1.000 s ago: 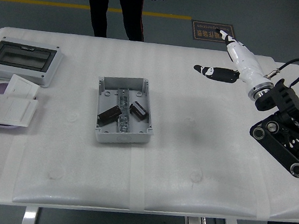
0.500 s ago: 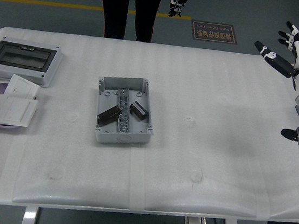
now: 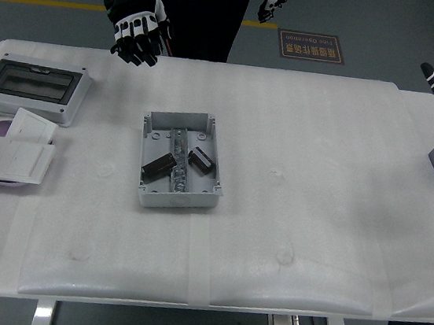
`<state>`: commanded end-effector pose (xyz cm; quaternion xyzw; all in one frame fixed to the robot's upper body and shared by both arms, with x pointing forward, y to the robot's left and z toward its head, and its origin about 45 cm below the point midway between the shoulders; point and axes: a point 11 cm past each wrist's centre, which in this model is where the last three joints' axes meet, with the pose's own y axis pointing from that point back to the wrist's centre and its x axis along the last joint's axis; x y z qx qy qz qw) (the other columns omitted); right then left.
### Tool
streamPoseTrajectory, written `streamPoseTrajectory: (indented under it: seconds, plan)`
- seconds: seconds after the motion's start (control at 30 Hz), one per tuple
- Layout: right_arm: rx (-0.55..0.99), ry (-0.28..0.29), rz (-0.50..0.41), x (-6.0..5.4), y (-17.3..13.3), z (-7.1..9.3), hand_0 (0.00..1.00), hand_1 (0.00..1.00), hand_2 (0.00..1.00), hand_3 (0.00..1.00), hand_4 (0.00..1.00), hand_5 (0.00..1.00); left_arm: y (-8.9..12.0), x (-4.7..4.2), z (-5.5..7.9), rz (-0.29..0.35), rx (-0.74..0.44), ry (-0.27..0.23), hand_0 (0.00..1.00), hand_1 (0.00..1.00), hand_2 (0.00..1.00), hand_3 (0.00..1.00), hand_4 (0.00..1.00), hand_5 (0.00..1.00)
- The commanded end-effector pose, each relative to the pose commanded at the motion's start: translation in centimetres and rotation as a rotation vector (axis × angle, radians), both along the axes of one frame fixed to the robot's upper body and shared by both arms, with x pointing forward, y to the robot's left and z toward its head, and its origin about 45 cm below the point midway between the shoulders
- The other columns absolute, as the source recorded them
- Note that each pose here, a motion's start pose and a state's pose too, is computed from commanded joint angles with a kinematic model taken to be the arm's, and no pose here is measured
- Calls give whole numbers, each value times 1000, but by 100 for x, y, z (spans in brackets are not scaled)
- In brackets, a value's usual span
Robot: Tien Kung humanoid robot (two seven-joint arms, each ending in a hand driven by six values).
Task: Pick up the battery,place it into the box
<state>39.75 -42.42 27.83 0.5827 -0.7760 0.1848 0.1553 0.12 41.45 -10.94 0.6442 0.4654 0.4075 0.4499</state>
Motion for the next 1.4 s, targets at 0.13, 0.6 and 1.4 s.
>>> streamPoseTrajectory:
  seconds: [0.13,0.6,1.4]
  plan:
    - [-2,2,-5,-1,-12,3,993,846,883,998,925,514,14,19,5,0,3,-4,524,637,533,496,447,366]
    - [-9,4,-28,-3,-93,43,992,846,886,998,902,502,34,71,11,-10,13,-13,524,636,536,497,459,381]
    - [-21,3,-41,-1,-141,72,991,845,888,998,890,513,45,116,14,-17,21,-25,526,638,559,498,470,392]
